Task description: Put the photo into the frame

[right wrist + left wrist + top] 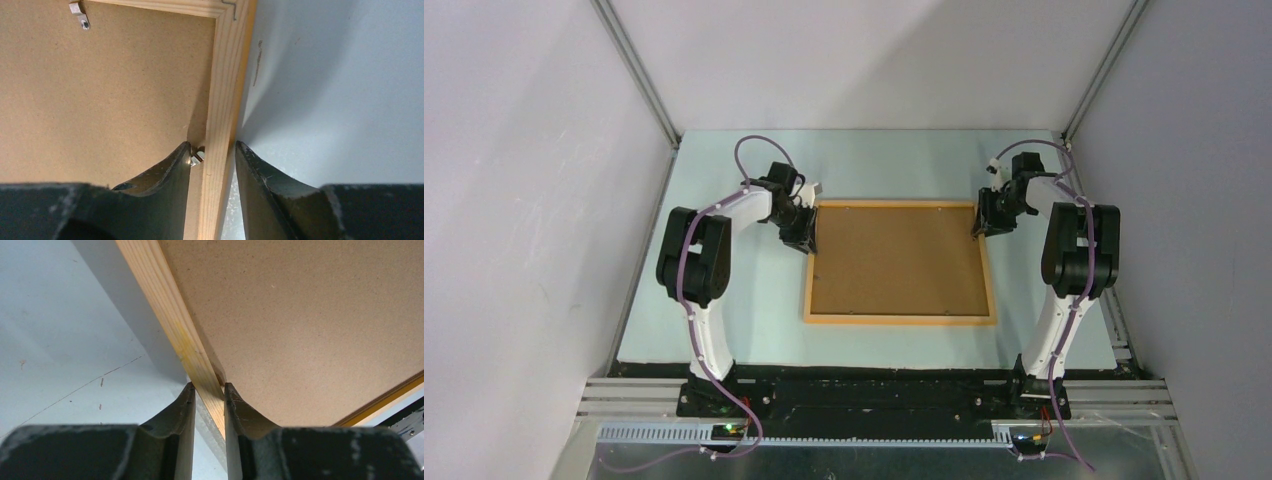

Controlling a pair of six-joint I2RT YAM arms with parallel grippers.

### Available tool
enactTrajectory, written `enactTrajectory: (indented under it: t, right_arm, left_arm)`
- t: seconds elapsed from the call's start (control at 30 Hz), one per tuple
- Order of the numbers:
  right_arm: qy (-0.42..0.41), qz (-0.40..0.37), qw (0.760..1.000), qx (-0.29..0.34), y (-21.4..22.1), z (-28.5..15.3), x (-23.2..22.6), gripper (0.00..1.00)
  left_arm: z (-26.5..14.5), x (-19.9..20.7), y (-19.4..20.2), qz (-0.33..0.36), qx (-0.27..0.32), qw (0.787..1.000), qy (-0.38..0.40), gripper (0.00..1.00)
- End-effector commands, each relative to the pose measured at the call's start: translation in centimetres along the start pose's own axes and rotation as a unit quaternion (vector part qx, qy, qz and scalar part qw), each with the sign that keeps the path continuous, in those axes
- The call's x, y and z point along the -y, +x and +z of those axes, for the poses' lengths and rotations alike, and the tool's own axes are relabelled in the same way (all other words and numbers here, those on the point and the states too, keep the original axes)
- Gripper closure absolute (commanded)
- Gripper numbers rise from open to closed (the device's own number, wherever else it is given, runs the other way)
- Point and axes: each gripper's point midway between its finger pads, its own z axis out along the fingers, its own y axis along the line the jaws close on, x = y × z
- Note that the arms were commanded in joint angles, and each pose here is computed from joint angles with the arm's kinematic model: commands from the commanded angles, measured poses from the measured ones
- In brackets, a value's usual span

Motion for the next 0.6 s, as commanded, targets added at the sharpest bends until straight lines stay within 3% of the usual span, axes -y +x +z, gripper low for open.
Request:
enactTrajectory:
  t: [0.0,0.33,0.57]
  right_arm:
    - [0.002,-0.01,1.0,-0.004,0.5,-0.2,0.9,0.58]
    - [-0.01,-0.038,0.999,-0.009,0.8,-0.6,0.9,0.63]
    - [-0.039,-0.075,0.996,-0.017,1.4,-1.2,0.1,0.61]
  left_arm:
    - [0.2,-0.2,-0.3,0.014,0.014,1.0,-0.003,0.78]
    - [0.2,-0.3,-0.2,0.015,0.014,1.0,-0.005,0.78]
    - [0.3,-0.3,-0.1,0.014,0.012,1.0,-0.004,0.78]
